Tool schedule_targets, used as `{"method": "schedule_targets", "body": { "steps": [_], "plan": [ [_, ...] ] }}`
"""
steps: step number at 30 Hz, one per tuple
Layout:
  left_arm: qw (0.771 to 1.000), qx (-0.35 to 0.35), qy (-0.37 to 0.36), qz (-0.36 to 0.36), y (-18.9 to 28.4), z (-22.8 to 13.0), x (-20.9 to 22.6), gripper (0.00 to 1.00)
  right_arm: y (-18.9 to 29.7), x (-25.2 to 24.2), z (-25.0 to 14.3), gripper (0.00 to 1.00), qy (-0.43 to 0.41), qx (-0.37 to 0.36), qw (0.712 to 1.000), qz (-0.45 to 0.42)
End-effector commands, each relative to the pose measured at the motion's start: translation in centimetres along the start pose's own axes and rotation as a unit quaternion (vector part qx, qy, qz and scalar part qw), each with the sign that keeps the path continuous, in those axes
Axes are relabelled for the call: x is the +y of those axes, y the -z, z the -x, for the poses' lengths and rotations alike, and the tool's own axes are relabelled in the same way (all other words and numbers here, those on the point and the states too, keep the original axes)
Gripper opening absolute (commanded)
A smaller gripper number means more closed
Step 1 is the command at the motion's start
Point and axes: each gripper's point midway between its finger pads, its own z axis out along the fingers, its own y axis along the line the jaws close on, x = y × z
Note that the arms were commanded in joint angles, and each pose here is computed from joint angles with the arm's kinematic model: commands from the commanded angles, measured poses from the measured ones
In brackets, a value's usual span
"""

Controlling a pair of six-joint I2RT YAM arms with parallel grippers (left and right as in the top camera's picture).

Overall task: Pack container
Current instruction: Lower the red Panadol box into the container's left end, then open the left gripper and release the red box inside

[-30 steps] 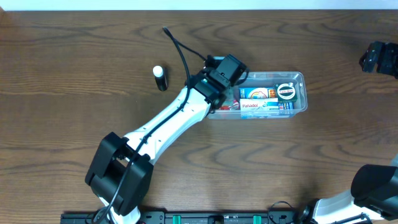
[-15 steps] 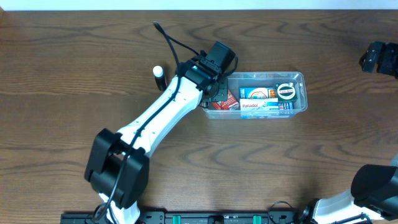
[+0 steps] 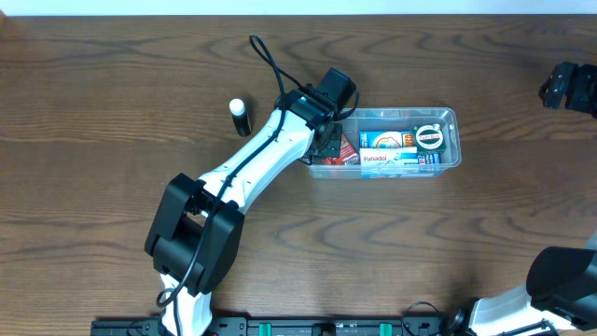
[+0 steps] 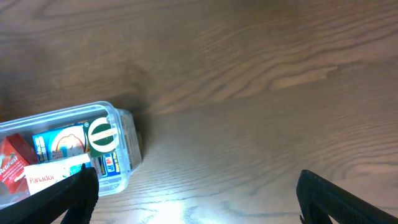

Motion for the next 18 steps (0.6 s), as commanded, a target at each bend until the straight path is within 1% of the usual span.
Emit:
{"method": "schedule_targets", "body": {
  "steps": [1, 8, 18],
  "plan": [
    [1.0, 0.0, -0.004, 0.02, -1.2, 0.6, 0.6, 0.06, 0.6, -0.1, 0.3, 0.99, 0.0, -0.01, 1.0, -0.001],
    [1.0, 0.009, -0.005, 0.024, -2.7, 0.4, 0.6, 0.06, 0.6, -0.1, 0.3, 0.99, 0.0, -0.009, 1.0, -0.001],
    [1.0, -0.007, -0.004, 0.016, -3.3, 1.2, 0.1, 0.06, 0.6, -0.1, 0.3, 0.99, 0.0, -0.01, 1.0, -0.001]
  ]
}}
